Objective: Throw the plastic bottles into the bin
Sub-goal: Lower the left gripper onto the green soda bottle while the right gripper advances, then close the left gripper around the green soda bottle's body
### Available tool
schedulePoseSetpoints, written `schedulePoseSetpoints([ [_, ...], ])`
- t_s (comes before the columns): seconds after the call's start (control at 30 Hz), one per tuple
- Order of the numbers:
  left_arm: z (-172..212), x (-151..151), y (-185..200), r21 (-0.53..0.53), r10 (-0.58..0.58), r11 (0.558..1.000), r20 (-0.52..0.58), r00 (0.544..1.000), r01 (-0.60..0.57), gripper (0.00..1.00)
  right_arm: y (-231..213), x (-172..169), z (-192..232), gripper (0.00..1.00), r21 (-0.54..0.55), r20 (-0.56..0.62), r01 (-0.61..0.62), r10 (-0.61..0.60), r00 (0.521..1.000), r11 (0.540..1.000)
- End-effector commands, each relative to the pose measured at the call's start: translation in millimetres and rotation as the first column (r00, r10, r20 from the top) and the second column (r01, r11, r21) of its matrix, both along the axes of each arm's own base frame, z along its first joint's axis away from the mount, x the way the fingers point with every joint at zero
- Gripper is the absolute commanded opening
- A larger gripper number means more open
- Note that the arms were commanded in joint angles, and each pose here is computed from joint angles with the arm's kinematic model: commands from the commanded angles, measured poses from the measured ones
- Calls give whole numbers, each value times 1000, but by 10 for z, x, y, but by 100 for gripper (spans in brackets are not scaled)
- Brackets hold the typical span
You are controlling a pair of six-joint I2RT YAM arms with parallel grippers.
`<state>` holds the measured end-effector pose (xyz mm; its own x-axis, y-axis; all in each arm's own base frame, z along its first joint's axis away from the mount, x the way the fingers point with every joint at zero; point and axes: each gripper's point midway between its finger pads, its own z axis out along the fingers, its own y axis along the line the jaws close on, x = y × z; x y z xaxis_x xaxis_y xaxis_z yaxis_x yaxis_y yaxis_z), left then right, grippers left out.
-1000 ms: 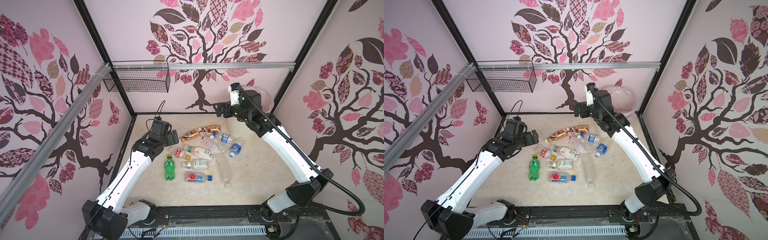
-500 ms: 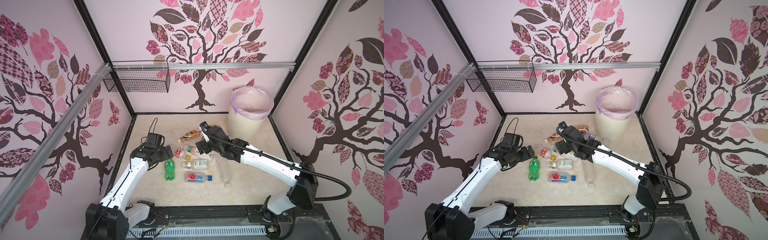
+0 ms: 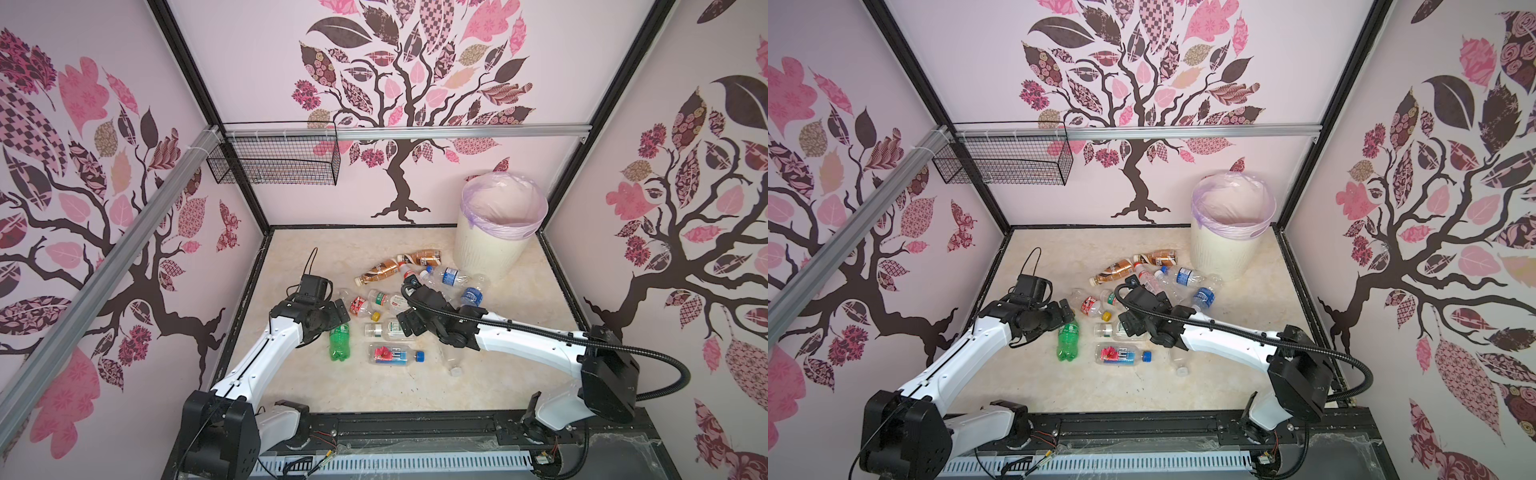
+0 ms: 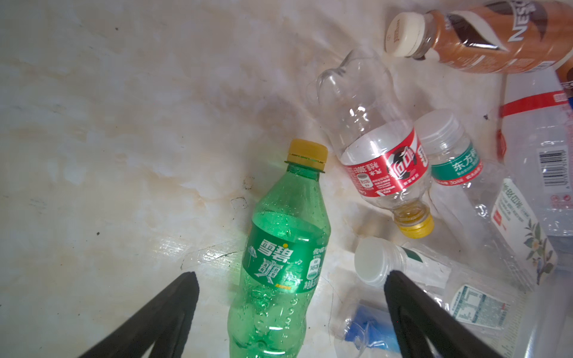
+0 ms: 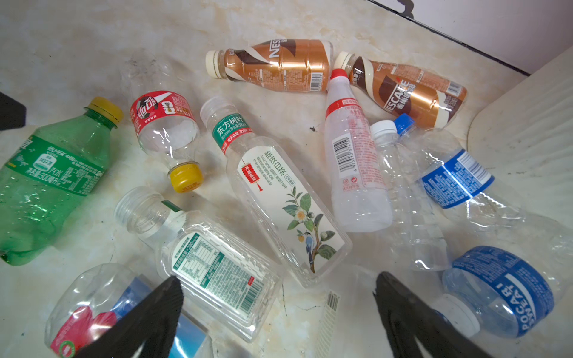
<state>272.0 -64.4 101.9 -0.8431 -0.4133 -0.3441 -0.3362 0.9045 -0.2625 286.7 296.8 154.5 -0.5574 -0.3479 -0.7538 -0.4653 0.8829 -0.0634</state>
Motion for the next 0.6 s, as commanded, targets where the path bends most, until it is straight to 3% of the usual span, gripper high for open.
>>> schedulePoseSetpoints([
  [0.0,-111,-21,-10,-10,30,999,-2,1000,-30,98,-71,7,352,99,105,78,46,-54,995,993],
  [0.57,-518,-104,-126,32,-13,999,-53,999,15,86,-88,-107,131,99,115,15,31,-33,999,993],
])
